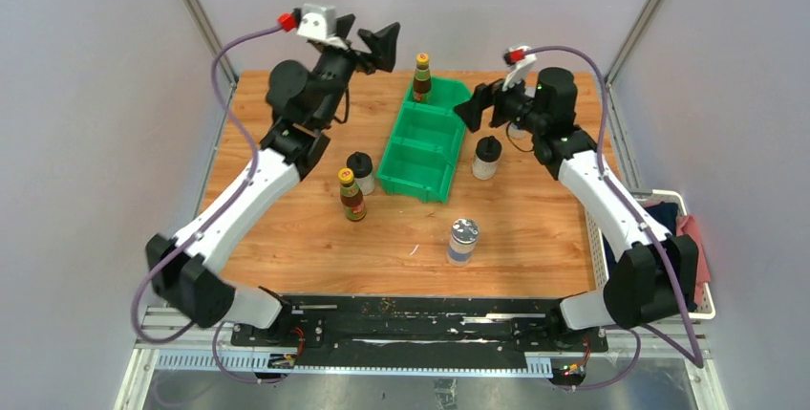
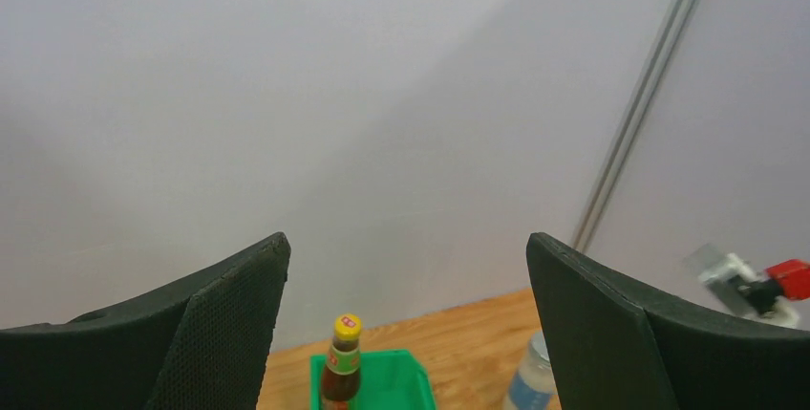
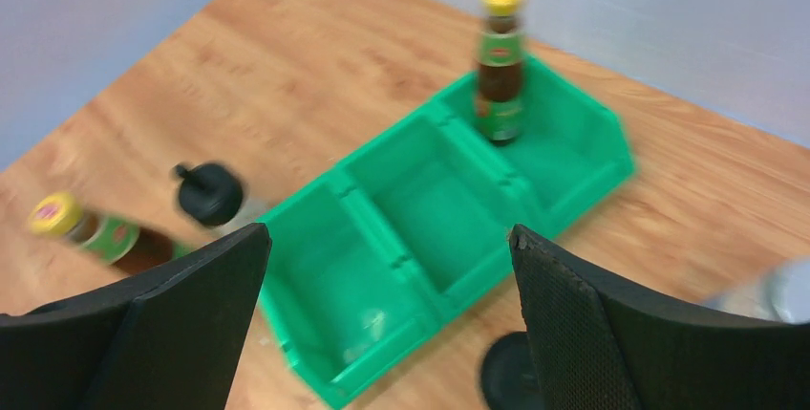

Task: Organize the condiment bottles
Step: Pick up the bottle from the center of the board.

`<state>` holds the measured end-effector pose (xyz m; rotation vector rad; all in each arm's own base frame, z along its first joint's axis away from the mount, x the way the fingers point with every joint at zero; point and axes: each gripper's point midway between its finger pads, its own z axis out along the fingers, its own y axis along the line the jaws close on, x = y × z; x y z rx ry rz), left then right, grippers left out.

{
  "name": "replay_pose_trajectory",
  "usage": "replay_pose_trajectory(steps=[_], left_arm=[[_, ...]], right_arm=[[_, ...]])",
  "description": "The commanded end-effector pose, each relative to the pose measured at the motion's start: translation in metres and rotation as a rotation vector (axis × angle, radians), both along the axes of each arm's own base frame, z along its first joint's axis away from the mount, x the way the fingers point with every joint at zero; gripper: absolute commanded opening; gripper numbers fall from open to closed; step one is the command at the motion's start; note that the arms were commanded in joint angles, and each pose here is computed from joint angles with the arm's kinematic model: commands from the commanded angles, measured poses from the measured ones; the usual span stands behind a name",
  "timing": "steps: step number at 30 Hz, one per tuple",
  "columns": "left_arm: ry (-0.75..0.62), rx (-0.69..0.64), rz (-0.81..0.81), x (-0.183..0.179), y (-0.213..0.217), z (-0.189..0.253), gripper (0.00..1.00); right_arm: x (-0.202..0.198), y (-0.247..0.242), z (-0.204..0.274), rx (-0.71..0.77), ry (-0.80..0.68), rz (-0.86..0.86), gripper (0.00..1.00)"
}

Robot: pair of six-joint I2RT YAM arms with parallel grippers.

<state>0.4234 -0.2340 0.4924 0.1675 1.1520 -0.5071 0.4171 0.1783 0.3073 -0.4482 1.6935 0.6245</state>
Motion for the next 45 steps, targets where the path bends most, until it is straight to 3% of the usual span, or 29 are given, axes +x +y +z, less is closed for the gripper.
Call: replay_pose_trajectory(steps=[1, 6, 25, 38, 45], left_arm=[[0.112, -0.11, -0.007, -0.036, 0.023, -0.019, 0.97], [0.139, -0.159, 0.0, -0.081, 0.049, -0.028, 0.96], [0.166, -0.114, 0.032, -0.166, 0.084, -0.067, 1.0], [-0.058, -0.111, 0.049, -0.233, 0.141, -0.011, 1.0], [-0.187, -0.062, 0.006, -0.26, 0.147, -0.008, 1.0]], right_arm=[[-0.049, 0.053, 0.003, -0.11, -0.079, 0.219, 1.0], [-0.084, 0.093, -0.005, -0.158, -0.119, 0.321, 1.0], [-0.17, 0.173, -0.042, -0.219, -0.224, 0.56, 0.99], [-0.144, 0.223, -0.057, -0.186, -0.263, 0.617, 0.99], [-0.127, 0.241, -0.075, -0.228, -0.262, 0.634, 0.99]])
